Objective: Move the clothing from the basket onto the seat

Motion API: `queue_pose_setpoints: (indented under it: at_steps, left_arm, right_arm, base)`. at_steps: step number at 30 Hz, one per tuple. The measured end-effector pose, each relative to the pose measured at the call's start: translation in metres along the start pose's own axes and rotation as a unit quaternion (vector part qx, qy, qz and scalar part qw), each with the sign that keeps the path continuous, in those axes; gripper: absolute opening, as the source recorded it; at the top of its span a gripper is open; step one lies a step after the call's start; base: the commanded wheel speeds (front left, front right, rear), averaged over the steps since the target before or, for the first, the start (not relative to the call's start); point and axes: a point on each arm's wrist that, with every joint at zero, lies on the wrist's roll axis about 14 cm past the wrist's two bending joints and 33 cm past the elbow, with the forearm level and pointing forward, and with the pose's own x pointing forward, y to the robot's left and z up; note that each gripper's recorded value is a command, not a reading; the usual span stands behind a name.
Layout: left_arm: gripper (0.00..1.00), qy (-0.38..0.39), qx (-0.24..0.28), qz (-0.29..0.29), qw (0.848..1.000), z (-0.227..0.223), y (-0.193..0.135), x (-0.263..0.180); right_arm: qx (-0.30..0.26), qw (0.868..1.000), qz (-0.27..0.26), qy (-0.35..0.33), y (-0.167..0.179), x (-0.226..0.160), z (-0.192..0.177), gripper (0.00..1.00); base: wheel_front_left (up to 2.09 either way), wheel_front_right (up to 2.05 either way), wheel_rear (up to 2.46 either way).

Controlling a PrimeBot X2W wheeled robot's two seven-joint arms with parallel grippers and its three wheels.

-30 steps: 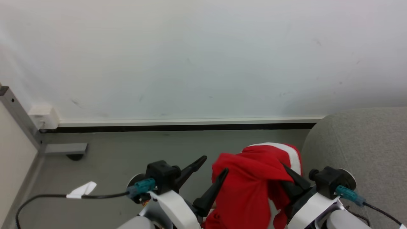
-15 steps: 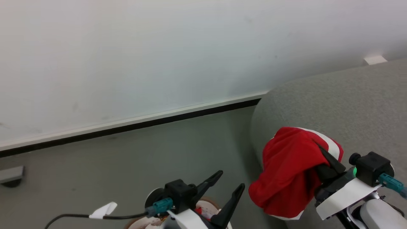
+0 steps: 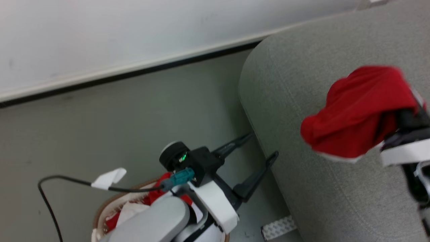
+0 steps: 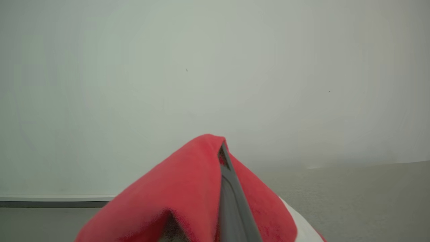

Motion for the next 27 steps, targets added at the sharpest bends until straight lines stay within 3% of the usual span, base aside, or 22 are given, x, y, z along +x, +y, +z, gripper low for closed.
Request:
queue_pose_setpoints:
  at_steps: [7,11,15,18,19,20,21,24,27]
  left_arm:
    - [1.0,-0.027,0.001,-0.013,1.0,-0.008,0.064,0.021]
    - [1.0,-0.035,-0.014,0.007,0.999,-0.033,0.108,0.02]
    - [1.0,-0.029,-0.052,0.039,0.997,-0.071,0.134,0.007]
    - [1.0,-0.018,-0.064,0.068,0.995,-0.088,0.149,-0.008]
    - [1.0,-0.014,-0.066,0.078,0.995,-0.094,0.154,-0.013]
    - [1.0,-0.007,-0.068,0.087,0.994,-0.1,0.159,-0.018]
    - [1.0,0.0,-0.07,0.097,0.993,-0.106,0.163,-0.024]
    - [1.0,0.017,-0.073,0.126,0.989,-0.119,0.172,-0.04]
    - [1.0,0.015,-0.077,0.155,0.985,-0.116,0.179,-0.053]
  right_arm:
    - [-0.07,0.989,-0.114,-0.064,-0.082,0.099,0.034,0.0]
    - [-0.109,0.973,-0.19,-0.072,-0.135,0.14,0.03,0.0]
    - [-0.135,0.955,-0.262,-0.021,-0.175,0.151,-0.026,0.0]
    - [-0.133,0.947,-0.288,0.043,-0.181,0.147,-0.09,0.0]
    - [-0.124,0.945,-0.296,0.064,-0.18,0.143,-0.114,0.12]
    - [-0.116,0.943,-0.299,0.086,-0.176,0.139,-0.137,0.41]
    - [-0.111,0.942,-0.296,0.11,-0.169,0.135,-0.16,1.0]
    - [-0.111,0.94,-0.27,0.175,-0.143,0.12,-0.211,1.0]
    - [-0.114,0.946,-0.249,0.176,-0.129,0.12,-0.208,1.0]
  base:
    - [0.0,0.0,0.0]
    - [0.0,0.0,0.0]
    - [0.0,0.0,0.0]
    - [0.0,0.0,0.0]
    - [0.0,0.0,0.0]
    - [0.0,0.0,0.0]
    - [0.0,0.0,0.0]
    - [0.0,0.0,0.0]
    - [0.0,0.0,0.0]
